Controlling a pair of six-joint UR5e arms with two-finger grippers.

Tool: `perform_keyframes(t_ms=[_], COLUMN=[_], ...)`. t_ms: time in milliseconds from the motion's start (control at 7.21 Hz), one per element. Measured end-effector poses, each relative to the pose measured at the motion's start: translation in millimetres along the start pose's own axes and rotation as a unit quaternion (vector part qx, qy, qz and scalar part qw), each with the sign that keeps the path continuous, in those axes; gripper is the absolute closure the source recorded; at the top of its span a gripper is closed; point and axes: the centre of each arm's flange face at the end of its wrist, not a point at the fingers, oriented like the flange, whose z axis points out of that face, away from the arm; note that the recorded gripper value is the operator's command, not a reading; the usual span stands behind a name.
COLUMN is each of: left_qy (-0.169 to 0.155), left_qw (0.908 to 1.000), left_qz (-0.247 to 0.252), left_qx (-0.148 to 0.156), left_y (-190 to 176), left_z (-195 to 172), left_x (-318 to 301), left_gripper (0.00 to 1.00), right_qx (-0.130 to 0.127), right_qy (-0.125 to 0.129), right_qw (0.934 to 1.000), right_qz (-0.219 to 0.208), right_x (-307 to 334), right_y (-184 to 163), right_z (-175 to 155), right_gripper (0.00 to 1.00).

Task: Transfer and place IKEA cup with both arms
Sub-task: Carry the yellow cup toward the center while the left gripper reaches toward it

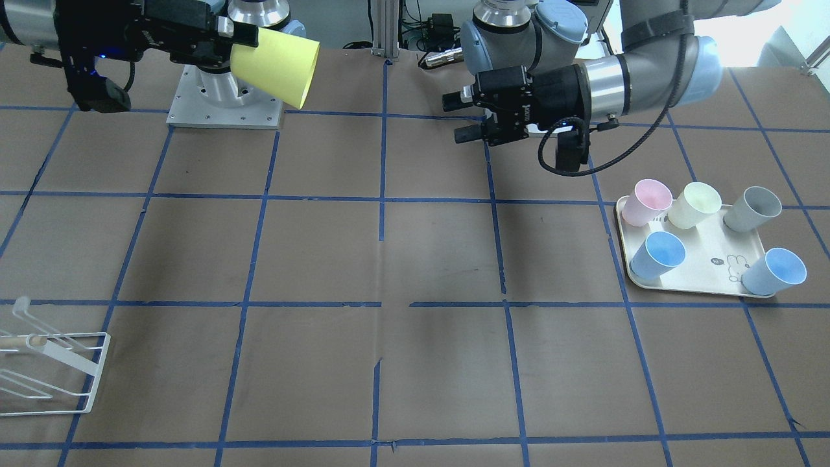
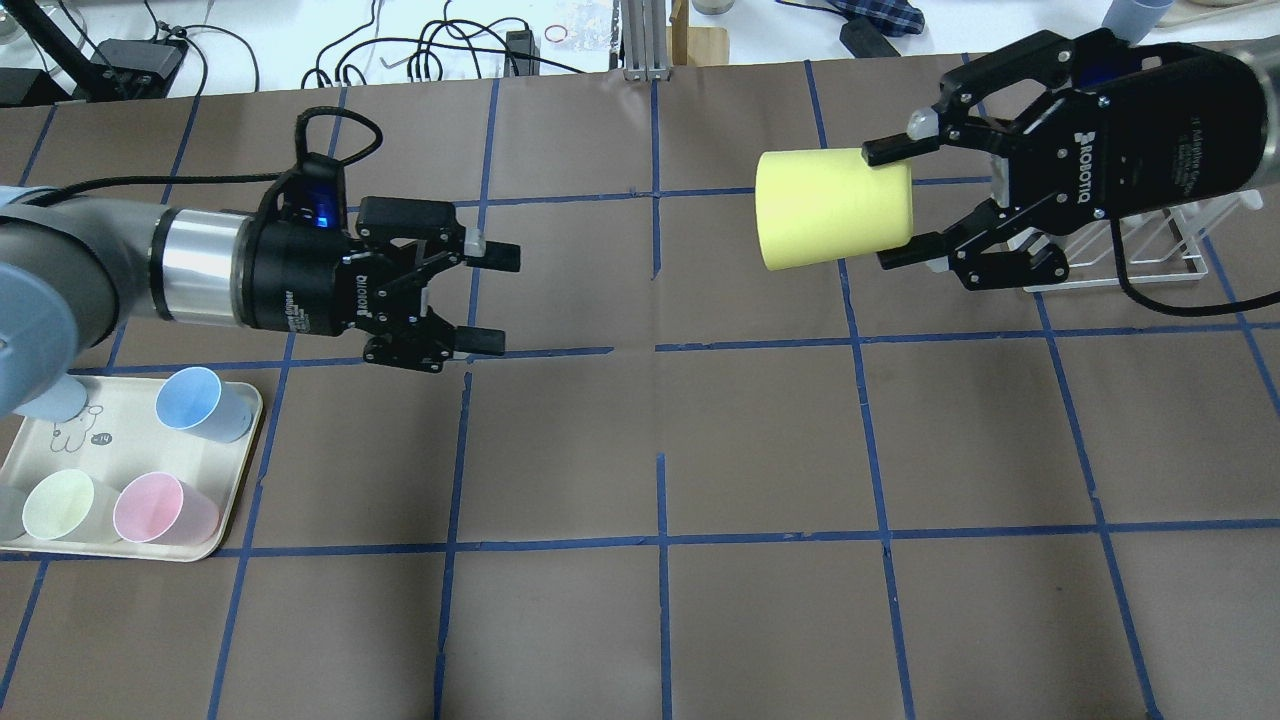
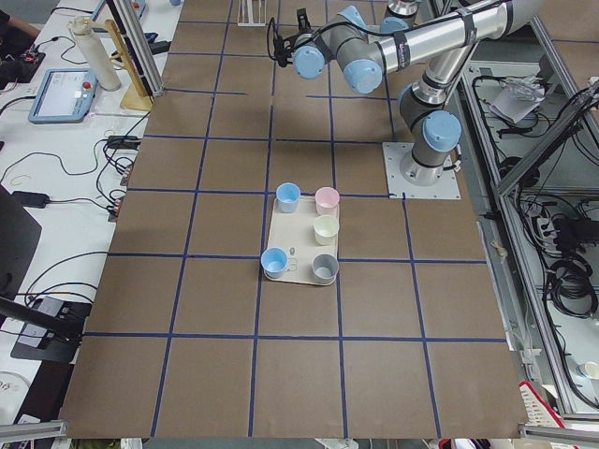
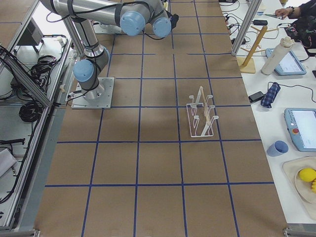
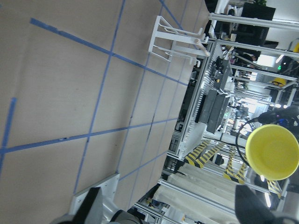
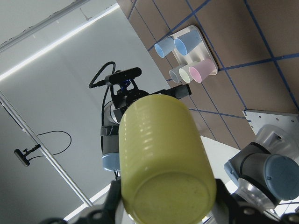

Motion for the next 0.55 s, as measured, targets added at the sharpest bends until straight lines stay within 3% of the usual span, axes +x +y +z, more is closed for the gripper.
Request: perform_keyframes(t_ms=[277,555], left_qy=[0.093,0.158], left_qw=[0.9954,0.9864], left_qz=[-0.022,-0.041], left_qx=[0.008,0.018], left_y=[10,20], left_z=[34,58], left_x=[-11,-23], left_gripper=[0.00,0.00], right_qx=[-0.019,-0.026], right_qy=[-0.007,-0.008], right_qw=[0.9998,0.9990], right_qz=[-0.006,-0.035], right_x=[-9,-11], right_y=[8,10], right_z=[33,44], right_gripper=[0.57,0.57])
